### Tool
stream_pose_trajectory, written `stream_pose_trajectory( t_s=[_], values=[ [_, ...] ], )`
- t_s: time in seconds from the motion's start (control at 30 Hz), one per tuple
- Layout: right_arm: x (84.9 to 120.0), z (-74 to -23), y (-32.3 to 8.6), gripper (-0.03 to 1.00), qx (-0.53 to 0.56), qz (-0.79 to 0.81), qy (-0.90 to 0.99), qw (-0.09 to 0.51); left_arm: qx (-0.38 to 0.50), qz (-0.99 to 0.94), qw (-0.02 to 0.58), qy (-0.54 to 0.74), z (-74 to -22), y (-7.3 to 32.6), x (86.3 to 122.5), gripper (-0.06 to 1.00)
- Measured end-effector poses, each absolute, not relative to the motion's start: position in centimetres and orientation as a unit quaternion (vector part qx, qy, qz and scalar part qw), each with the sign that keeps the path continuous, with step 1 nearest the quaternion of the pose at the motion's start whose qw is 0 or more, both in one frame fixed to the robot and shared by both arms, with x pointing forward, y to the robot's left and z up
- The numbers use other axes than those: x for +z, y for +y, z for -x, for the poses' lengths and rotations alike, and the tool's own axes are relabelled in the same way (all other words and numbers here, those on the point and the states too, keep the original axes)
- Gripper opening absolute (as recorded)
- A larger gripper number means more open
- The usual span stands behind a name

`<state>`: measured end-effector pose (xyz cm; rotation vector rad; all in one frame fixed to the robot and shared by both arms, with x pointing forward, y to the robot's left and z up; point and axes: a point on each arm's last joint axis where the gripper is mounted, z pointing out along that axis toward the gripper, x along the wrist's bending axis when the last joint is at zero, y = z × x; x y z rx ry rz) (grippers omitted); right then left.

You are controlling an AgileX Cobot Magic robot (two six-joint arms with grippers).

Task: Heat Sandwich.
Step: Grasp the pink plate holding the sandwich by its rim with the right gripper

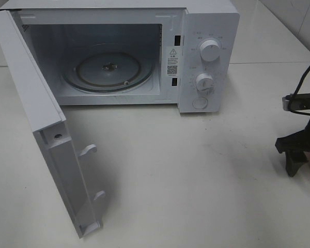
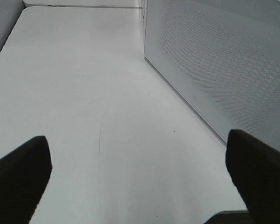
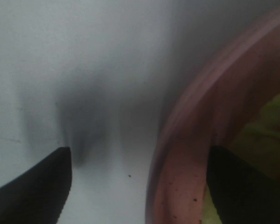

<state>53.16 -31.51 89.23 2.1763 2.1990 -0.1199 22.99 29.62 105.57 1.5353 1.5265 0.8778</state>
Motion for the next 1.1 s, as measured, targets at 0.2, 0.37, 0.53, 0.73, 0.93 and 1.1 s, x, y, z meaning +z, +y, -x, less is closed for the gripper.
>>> stream_pose_trajectory(
  t_s=[0.2,0.37,0.53,0.73,0.93,1.1],
  values=[
    [89.23,-53.09,-31.51,0.74,-0.041,-0.703,0.709,0.02,0.346,-0.605,0.392,0.601,-22.99,29.62,105.57,0.96],
    [89.23,-53.1,-31.56,0.63,-0.043,-0.711,0.701,0.023,0.346,-0.605,0.392,0.601,-22.99,29.62,105.57,0.96],
    [89.27,-53.1,-31.91,0.29,-0.055,-0.739,0.671,0.039,0.346,-0.605,0.392,0.601,-22.99,29.62,105.57,0.96],
    [89.36,-53.06,-32.2,0.06,-0.069,-0.738,0.669,0.048,0.346,-0.605,0.392,0.601,-22.99,29.62,105.57,0.96],
    [89.37,-52.93,-32.24,0.06,-0.075,-0.738,0.669,0.045,0.346,-0.605,0.392,0.601,-22.99,29.62,105.57,0.96],
    [89.45,-52.83,-32.16,0.05,-0.082,-0.734,0.672,0.044,0.346,-0.605,0.392,0.601,-22.99,29.62,105.57,0.96]
  ],
)
